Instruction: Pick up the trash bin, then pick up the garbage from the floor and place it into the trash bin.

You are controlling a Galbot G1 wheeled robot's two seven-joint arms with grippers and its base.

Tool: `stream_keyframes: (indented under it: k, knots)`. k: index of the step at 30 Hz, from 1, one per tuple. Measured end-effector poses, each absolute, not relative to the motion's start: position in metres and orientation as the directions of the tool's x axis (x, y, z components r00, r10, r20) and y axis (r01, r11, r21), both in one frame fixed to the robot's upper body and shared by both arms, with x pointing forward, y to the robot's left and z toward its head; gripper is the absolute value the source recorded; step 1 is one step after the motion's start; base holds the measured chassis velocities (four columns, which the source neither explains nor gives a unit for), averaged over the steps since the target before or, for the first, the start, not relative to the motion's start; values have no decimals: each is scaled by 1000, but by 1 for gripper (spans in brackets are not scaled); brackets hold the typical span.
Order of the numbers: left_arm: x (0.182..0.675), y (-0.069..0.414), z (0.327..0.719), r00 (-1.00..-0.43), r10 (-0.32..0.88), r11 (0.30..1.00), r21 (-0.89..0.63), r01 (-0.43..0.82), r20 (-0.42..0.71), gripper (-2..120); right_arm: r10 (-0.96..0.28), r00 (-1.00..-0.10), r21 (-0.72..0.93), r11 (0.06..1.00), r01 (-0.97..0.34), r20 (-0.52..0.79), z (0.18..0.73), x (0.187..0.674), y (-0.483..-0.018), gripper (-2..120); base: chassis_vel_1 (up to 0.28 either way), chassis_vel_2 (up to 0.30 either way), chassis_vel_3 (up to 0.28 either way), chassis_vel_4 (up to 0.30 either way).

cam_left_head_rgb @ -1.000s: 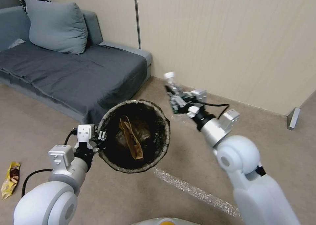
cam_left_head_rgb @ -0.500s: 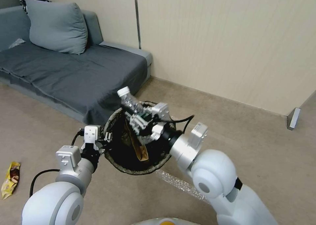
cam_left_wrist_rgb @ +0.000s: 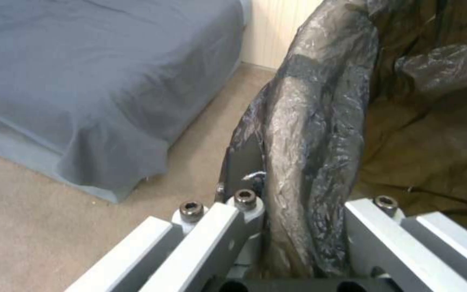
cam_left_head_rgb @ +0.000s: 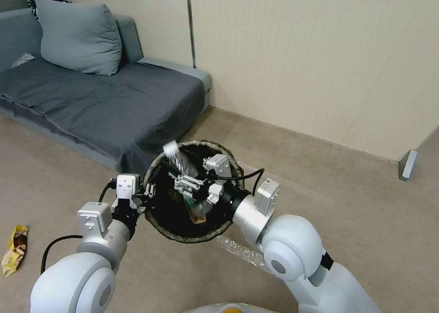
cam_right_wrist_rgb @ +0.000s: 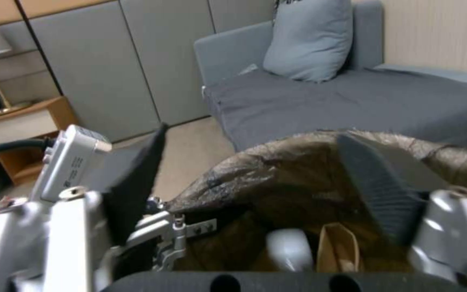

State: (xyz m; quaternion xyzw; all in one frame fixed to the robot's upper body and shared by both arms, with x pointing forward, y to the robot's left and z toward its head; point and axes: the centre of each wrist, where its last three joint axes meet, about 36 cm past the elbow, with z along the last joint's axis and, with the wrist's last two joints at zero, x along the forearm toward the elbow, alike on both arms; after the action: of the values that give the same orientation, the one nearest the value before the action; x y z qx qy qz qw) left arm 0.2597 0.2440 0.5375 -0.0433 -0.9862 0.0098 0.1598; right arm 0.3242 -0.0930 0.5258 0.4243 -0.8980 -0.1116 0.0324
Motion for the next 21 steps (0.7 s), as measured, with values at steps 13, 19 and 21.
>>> stream_keyframes:
  k: [13, 19, 21]
  knots:
    - [260, 246, 538, -946, 81, 997, -28, 76, 313, 1, -719, -690, 219, 661, -717, -89, 537, 318, -112, 100, 0, 0, 0, 0]
    - [260, 249, 539, -947, 70, 998, -17, 68, 312, 1, -605, -782, 223, 750, -623, -148, 550, 300, -146, 100, 0, 0, 0, 0]
    - [260, 250, 539, -948, 70, 998, -15, 68, 311, 1, -568, -807, 223, 776, -590, -161, 554, 292, -153, 100, 0, 0, 0, 0]
